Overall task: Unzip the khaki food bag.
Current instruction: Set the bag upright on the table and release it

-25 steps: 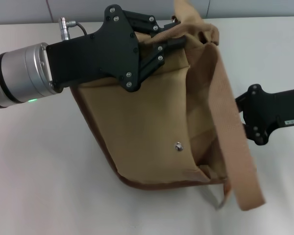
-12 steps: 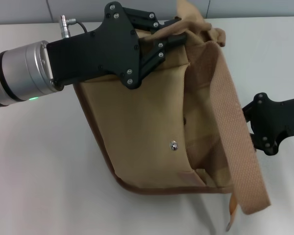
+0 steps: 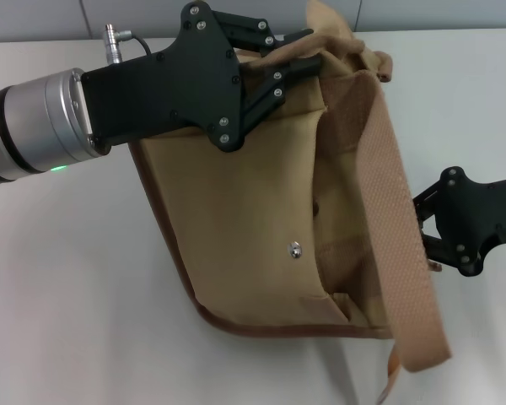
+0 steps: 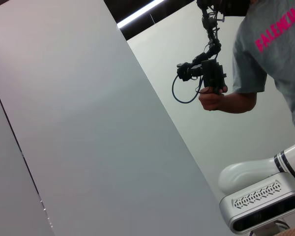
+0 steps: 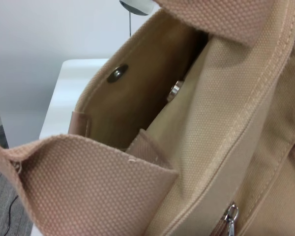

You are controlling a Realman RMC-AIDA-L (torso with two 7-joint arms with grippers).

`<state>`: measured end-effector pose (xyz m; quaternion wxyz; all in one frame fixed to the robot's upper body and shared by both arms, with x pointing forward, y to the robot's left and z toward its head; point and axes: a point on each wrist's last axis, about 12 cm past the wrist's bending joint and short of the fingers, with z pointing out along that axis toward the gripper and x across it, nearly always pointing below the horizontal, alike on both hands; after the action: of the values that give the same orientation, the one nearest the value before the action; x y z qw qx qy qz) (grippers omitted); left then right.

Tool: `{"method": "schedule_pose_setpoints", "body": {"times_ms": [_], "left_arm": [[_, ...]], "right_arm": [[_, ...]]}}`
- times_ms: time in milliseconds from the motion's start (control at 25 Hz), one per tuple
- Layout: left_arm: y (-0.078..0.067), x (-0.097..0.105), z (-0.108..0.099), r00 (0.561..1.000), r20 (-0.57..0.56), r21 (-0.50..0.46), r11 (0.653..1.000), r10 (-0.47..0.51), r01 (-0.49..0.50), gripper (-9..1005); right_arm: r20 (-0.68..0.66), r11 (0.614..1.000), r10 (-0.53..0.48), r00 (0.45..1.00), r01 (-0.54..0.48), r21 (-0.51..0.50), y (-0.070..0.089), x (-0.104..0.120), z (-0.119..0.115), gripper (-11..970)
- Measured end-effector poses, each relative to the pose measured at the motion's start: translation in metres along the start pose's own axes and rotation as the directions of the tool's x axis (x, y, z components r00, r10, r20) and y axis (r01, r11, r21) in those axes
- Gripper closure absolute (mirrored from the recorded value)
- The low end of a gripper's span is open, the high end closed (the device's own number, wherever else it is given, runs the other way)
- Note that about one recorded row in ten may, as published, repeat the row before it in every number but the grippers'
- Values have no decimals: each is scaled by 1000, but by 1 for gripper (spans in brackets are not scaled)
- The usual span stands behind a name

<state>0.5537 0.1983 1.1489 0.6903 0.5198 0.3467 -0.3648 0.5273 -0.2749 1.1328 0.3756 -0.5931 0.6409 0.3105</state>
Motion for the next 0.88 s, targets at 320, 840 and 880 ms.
{"method": "schedule_pose_setpoints", "body": {"times_ms": [320,840,880], "left_arm": [[0,0,0,1000,5,-10,1000,1,-1,843],[1,0,1,1000,2,-15,1000,3,-3,839],[1,0,1,1000,1,-15,1000,3,-3,839]], "right_arm": [[31,1000,8,999,-7,-11,7,2,-5,936],[86,999,43,995,-45,12,25,17,-28,939],[90,999,47,995,-48,9,27,18,-29,940]]}}
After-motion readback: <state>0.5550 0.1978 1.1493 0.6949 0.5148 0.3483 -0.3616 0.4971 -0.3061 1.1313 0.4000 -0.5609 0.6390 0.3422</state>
